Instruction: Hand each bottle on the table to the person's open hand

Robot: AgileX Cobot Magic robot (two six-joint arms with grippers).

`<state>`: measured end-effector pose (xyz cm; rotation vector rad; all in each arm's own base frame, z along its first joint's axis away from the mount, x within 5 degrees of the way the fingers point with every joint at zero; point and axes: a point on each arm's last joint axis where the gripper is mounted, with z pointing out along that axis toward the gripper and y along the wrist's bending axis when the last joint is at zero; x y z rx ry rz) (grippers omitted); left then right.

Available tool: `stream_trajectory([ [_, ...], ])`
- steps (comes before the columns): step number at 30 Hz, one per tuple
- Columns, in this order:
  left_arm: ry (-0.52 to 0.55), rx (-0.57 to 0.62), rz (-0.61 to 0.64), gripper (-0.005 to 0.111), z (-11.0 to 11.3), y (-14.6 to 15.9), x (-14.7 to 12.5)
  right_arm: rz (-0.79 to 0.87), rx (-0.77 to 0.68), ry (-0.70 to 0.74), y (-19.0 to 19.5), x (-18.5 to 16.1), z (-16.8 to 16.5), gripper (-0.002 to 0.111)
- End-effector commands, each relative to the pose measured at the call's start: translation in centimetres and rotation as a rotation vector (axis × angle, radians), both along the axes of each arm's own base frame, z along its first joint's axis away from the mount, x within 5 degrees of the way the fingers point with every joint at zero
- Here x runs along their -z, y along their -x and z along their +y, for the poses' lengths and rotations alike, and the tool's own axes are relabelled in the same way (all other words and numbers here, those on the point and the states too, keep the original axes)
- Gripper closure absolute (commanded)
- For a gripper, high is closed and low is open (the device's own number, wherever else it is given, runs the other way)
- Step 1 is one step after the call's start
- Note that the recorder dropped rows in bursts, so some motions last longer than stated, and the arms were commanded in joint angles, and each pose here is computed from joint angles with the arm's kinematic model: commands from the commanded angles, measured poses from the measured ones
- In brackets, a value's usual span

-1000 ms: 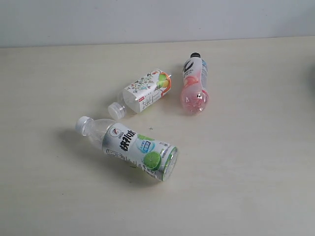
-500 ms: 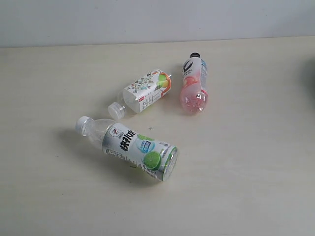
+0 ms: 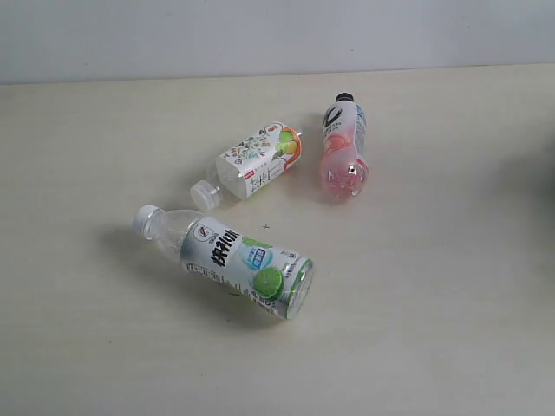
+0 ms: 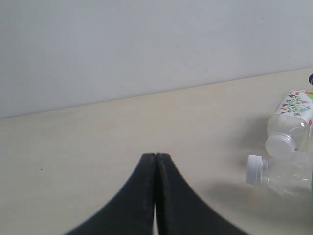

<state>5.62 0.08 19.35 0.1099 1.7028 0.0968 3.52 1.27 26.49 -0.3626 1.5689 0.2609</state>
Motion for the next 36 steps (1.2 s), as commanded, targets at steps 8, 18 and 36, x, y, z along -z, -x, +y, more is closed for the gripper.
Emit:
stream_trajectory([
  [8,0.004,-0.002,-0.006,0.106,0.0,0.0,0.0,-0.011,-0.001,0.0,0.0,0.0,0.0,0.108],
  [18,0.004,-0.002,-0.006,0.106,0.0,0.0,0.0,-0.024,0.032,0.068,-0.1,0.2,-0.3,0.108],
  [36,0.004,-0.002,-0.006,0.106,0.0,0.0,0.0,1.08,-0.233,0.332,-12.5,-1.4,8.4,0.108],
])
